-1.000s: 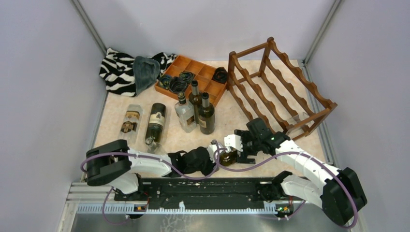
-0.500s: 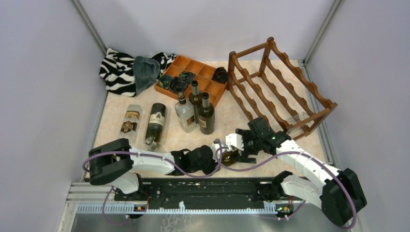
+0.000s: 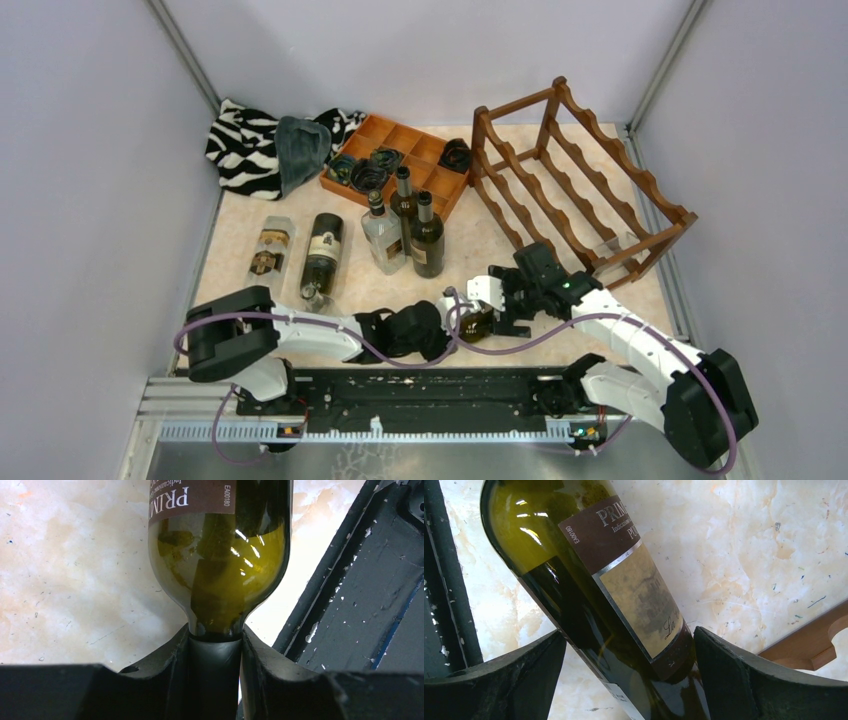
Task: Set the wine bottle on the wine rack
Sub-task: Pick up the wine bottle from the center of the board.
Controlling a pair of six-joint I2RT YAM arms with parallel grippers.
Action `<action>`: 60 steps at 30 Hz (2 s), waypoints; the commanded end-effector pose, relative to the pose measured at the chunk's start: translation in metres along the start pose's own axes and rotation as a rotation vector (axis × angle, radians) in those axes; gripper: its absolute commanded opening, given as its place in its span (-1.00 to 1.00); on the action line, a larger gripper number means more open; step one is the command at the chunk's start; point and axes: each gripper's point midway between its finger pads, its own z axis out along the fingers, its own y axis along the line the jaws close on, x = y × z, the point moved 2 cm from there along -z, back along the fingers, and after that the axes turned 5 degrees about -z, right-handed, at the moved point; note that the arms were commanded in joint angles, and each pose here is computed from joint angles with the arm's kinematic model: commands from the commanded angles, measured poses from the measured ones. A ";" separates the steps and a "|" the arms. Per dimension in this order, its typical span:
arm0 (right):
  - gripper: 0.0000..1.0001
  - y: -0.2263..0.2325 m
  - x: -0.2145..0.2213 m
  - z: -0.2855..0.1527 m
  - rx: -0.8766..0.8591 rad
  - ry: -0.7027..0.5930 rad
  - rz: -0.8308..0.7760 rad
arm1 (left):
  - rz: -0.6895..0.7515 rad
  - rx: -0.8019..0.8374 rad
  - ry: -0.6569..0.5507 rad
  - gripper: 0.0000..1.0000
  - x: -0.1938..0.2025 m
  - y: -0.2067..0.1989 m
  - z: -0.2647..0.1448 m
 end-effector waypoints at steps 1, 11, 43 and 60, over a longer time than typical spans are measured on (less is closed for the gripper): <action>0.86 0.001 -0.023 -0.004 -0.031 -0.089 0.001 | -0.013 0.004 0.029 -1.00 0.019 0.003 -0.001; 0.97 -0.012 -0.064 -0.033 -0.067 -0.204 -0.003 | -0.012 0.068 -0.167 -1.00 -0.011 -0.002 -0.031; 0.96 -0.126 -0.170 -0.201 0.264 -0.442 0.171 | -0.075 0.112 -0.403 -1.00 -0.081 -0.019 -0.067; 0.69 -0.202 -0.050 -0.188 0.725 -0.089 0.716 | -0.052 0.094 -0.392 -1.00 -0.088 -0.020 -0.058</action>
